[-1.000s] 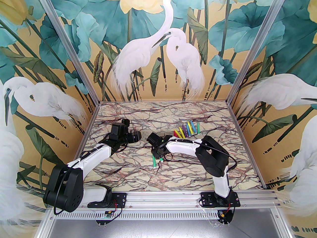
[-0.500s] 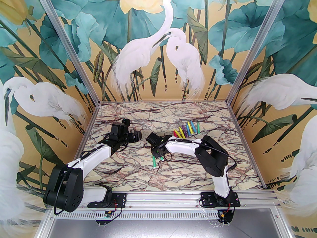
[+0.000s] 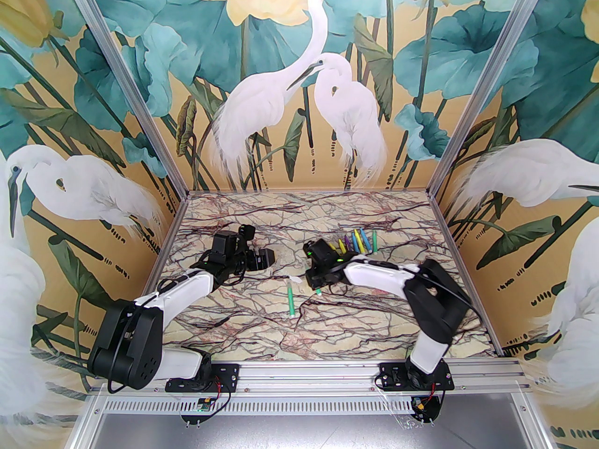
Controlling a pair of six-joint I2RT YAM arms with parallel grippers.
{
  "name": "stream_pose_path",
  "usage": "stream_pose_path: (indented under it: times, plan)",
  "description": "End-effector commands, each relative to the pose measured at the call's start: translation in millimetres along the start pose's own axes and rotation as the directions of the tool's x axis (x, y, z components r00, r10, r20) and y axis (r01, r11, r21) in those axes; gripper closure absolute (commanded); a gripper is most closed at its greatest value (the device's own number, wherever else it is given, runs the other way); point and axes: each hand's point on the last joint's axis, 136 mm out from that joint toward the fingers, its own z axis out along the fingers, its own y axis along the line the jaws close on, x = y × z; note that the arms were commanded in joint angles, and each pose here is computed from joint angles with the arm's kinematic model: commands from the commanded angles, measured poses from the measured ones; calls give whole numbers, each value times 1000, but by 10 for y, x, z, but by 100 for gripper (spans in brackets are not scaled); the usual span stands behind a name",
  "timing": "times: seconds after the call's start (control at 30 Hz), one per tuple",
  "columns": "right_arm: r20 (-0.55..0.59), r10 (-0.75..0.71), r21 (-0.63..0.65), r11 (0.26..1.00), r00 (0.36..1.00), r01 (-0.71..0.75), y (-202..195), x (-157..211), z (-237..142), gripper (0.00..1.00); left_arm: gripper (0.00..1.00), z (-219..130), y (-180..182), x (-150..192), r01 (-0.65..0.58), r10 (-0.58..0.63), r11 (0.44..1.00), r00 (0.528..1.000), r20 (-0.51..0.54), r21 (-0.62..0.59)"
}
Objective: Open the pen caps
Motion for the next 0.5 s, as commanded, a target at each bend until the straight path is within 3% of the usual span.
stream_pose_path:
  times: [0.0,0.47]
  plan:
    - [87,22,-113,994,996,-12,101,-170,-152,92,27,85,-329,2,-23,27,990,999,-33,138]
    - [137,34,-145,989,990,-14,95,-242,-285,93,27,515,-879,4,28,-7,953,997,-70,303]
